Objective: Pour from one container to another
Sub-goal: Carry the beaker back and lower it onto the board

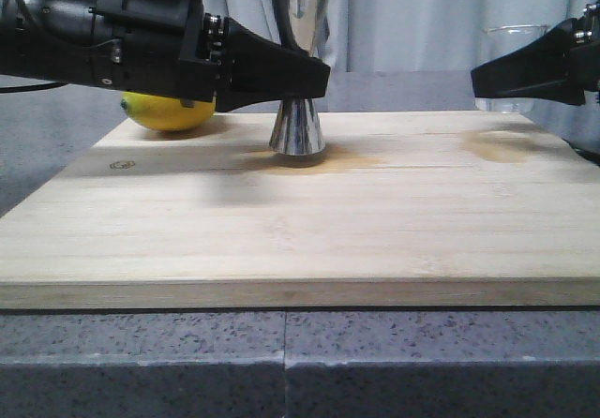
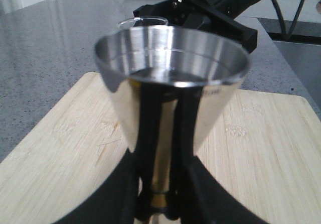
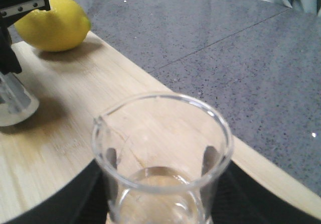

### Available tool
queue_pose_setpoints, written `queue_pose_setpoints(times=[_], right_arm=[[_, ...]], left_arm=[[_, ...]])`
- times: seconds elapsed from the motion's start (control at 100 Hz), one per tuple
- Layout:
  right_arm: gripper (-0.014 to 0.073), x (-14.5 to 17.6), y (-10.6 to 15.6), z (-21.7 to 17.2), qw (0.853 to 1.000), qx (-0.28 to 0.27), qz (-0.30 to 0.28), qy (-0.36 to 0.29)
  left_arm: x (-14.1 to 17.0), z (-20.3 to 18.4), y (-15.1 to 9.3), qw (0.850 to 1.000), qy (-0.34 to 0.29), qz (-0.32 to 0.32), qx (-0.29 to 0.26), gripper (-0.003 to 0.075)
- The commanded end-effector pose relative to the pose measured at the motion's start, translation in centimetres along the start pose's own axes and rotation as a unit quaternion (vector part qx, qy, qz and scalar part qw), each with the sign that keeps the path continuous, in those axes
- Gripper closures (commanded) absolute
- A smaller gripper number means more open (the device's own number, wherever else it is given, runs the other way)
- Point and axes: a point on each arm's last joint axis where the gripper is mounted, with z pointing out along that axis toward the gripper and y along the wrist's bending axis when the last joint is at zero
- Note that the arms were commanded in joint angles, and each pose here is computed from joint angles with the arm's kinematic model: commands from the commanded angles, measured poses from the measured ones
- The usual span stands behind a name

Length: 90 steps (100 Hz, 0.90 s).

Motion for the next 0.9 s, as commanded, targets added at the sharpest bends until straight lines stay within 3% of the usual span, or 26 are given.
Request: queue_pose_setpoints(times=[0.0,0.74,0.89], right_arm=[[0.0306,-1.6,-0.4,-0.4,0.999,0.018,-0.007,-0.034],[0.0305,-0.9,-0.3,0.6,0.999,0.031,-0.017,0.003],[0.0217,-0.9,-0.3,0.6,0.999,0.031,-0.017,0.003]], left_arm=[[-3.2,-0.1,-0.5,0.997,-0.078,0.011,0.017,0.0739],[-3.2,-0.1,-0.5,0.997,-0.078,0.011,0.017,0.0739],[-3.2,-0.1,-0.5,0.997,-0.078,0.011,0.017,0.0739]])
